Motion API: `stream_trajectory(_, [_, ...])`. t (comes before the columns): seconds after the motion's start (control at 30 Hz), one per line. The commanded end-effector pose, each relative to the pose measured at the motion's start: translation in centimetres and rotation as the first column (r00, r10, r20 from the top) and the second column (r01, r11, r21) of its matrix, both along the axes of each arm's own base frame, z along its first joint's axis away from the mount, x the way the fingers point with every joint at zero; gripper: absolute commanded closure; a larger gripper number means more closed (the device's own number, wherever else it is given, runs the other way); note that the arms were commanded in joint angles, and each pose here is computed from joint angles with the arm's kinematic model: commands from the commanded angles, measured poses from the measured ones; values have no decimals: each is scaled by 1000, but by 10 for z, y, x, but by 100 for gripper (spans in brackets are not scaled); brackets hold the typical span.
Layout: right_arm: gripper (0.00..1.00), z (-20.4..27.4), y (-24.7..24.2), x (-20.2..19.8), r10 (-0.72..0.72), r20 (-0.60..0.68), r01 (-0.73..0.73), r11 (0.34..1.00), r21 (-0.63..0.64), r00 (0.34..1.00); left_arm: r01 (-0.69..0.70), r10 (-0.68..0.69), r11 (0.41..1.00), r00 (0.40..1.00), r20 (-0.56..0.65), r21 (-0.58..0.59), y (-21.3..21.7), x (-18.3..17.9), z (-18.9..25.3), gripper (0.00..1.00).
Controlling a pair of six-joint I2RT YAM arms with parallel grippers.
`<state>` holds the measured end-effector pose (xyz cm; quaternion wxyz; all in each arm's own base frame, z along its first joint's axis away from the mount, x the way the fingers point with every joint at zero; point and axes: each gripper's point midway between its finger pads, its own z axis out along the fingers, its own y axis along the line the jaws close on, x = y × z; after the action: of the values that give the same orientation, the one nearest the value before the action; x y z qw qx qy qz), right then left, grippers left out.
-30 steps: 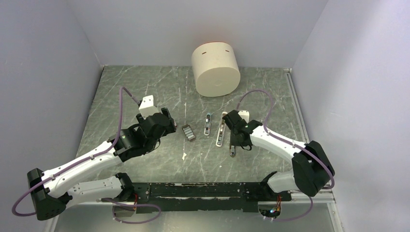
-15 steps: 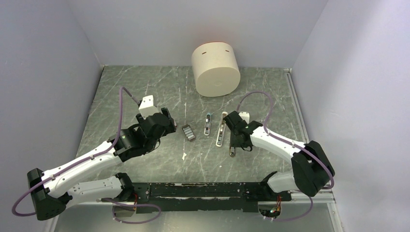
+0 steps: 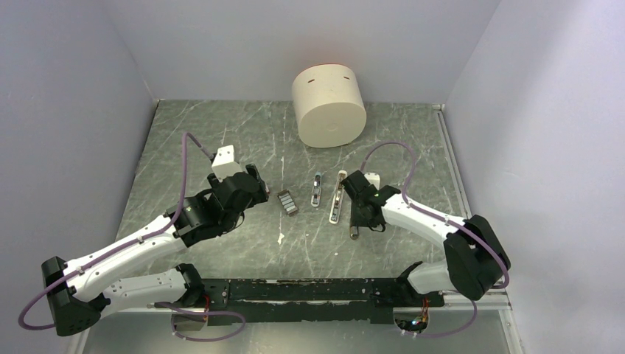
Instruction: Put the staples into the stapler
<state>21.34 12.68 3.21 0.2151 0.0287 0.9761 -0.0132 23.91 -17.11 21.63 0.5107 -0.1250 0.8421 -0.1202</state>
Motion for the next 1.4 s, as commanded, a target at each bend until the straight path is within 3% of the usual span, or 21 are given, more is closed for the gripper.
stream_trajectory(0.0, [66,-3,-4,-5,-9,-12,9,1000,1,1000,-10,10,1000,1000,21,-19,-3,6,9,26])
stream_trajectory(0.23, [67,7,-2,-1,-11,8,11,1000,22,1000,-3,3,1000,1000,18,-23,-5,5,7,26])
stream_trajectory(0.53, [60,62,0,30,-58,170,46,996,76,984,76,-77,995,997,-12,-62,-24,2,0,22])
stream_trajectory(0.63, [49,79,4,42,-61,219,42,995,92,974,113,-115,990,993,-17,-84,-33,0,-4,19])
stream_trajectory(0.83, [38,110,24,77,-35,292,2,994,112,956,197,-203,971,979,-33,-132,-55,-3,-12,9])
stream_trajectory(0.97, [33,119,38,98,-26,314,-13,992,123,949,243,-255,958,965,-64,-150,-69,-6,-24,15])
stream_trajectory(1.17, [32,131,56,125,21,339,-62,992,112,940,303,-333,928,935,-120,-217,-92,-7,-49,37])
stream_trajectory(1.37, [38,142,80,146,92,370,-139,985,102,924,309,-369,900,916,-157,-307,-109,-5,-70,41])
